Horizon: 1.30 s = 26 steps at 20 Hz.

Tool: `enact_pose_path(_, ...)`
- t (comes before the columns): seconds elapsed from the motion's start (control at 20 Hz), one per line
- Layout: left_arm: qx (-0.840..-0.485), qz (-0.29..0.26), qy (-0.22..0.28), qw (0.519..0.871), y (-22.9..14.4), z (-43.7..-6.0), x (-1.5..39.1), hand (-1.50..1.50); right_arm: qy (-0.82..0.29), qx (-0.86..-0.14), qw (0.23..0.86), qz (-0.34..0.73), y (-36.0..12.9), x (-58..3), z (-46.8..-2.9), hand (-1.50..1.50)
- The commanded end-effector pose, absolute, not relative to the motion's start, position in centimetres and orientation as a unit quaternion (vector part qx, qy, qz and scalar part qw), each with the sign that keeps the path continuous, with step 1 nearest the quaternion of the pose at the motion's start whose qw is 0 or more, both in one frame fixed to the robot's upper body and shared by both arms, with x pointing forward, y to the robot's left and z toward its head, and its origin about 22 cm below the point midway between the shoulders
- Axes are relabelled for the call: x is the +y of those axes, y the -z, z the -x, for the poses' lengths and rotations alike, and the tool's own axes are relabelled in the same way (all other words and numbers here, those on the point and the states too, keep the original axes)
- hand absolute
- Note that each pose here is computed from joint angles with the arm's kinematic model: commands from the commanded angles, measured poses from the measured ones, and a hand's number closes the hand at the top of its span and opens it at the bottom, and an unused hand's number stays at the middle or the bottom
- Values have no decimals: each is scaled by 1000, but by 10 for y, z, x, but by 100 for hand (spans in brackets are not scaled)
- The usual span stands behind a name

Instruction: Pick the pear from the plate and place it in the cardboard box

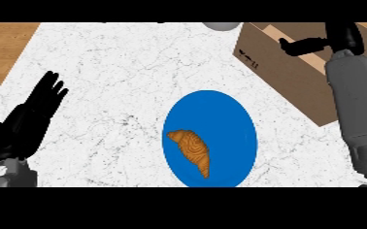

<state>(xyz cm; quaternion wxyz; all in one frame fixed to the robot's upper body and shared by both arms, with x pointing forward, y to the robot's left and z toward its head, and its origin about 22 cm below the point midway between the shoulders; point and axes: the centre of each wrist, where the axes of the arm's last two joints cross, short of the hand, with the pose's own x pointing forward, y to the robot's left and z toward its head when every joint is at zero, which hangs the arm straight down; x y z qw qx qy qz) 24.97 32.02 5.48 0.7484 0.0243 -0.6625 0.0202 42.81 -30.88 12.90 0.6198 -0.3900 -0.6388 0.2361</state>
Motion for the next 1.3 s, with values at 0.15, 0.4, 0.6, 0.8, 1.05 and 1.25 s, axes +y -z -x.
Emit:
enact_pose_path(0.15, -661, -19, -23, 750, -51, -240, 327, 0, -40, -704, 621, 341, -131, -360, -411, -150)
enact_pose_path(0.4, -660, -21, -19, 750, -55, -233, 327, 0, -11, -703, 633, 322, -136, -398, -394, -150)
enact_pose_path(0.6, -662, -26, -22, 748, -45, -252, 316, 0, 21, -710, 627, 319, -143, -439, -374, -150)
enact_pose_path(0.8, -656, -24, -17, 754, -43, -238, 314, 0, -4, -717, 629, 300, -155, -467, -357, -150)
enact_pose_path(1.05, -660, -13, -17, 751, -48, -242, 314, 0, 2, -726, 624, 288, -151, -500, -342, -150)
enact_pose_path(1.25, -661, -22, -22, 749, -51, -244, 300, 0, -15, -720, 624, 304, -150, -508, -342, -150)
